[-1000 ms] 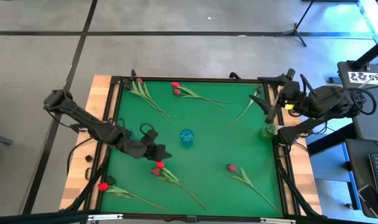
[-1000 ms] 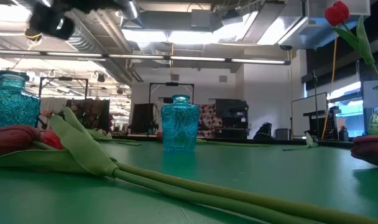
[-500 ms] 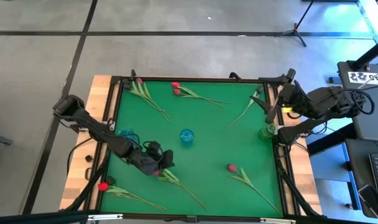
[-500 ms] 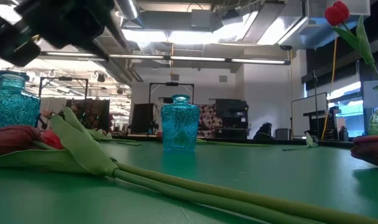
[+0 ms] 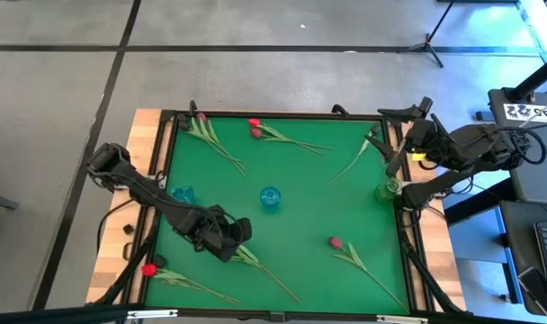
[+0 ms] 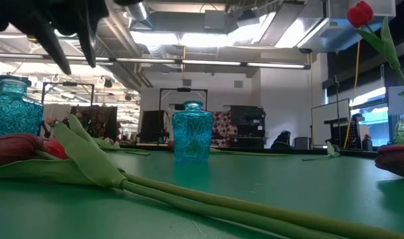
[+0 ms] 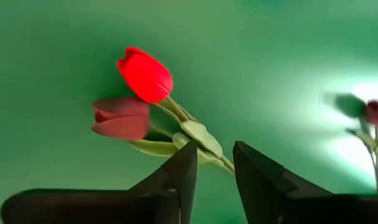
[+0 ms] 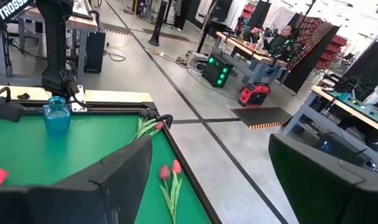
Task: Sort flowers into vase by color
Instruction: Put the pink flower into the green flower vase
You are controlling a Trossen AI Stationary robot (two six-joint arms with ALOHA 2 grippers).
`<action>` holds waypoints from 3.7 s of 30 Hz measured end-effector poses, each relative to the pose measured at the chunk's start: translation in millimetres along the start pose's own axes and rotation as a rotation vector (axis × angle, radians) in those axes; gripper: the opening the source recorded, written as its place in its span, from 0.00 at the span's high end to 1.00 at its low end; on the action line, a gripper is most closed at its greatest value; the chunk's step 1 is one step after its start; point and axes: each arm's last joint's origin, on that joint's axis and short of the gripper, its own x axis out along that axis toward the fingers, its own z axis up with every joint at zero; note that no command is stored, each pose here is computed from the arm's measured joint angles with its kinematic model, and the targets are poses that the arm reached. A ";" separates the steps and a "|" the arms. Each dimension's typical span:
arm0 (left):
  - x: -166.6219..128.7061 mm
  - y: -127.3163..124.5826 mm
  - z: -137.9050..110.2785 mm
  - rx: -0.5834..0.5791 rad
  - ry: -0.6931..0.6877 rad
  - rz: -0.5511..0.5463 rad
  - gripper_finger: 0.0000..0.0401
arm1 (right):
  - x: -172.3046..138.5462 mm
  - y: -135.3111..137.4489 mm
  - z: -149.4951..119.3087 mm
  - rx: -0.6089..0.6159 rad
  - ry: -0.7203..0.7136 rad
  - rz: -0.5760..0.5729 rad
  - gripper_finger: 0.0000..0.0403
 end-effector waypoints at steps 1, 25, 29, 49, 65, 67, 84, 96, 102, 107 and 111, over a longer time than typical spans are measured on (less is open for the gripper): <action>2.2 2.2 1.3 -0.028 -0.007 0.008 0.72 | 0.3 0.4 -0.3 -0.004 0.003 0.000 0.20; 76.2 -1.8 14.9 -0.040 -0.131 0.115 0.58 | 0.3 1.3 -3.9 -0.003 0.029 0.014 0.20; 81.1 -21.6 24.3 -0.020 -0.154 -0.020 0.58 | 0.4 1.5 -4.1 -0.005 0.031 0.015 0.20; 55.9 -29.3 -6.3 0.121 -0.032 -0.207 0.59 | -0.4 1.4 -14.7 -0.002 0.109 0.013 0.20; 39.0 -10.7 6.7 0.007 -0.061 0.219 0.64 | -3.5 -3.2 -14.5 0.015 0.097 -0.014 0.20; 45.7 -8.4 11.8 -0.008 -0.084 0.236 0.62 | -3.5 -3.2 -14.5 0.017 0.097 -0.014 0.20; 78.5 -3.9 11.1 0.020 -0.071 0.276 0.54 | -3.2 -1.9 -16.5 0.049 0.114 0.010 0.20; 86.8 -22.5 28.1 0.036 -0.140 0.168 0.57 | -3.1 -1.7 -16.5 0.057 0.115 0.012 0.20; 90.6 -39.0 42.1 0.013 -0.195 0.063 0.67 | -3.1 -0.5 -16.5 0.079 0.117 0.046 0.20; 93.8 -63.2 50.8 0.023 -0.202 -0.119 0.71 | -3.2 0.6 -16.5 0.081 0.119 0.082 0.20; 93.3 -78.6 53.4 0.062 -0.218 -0.250 0.72 | -1.9 3.9 -16.1 0.081 0.125 0.134 0.20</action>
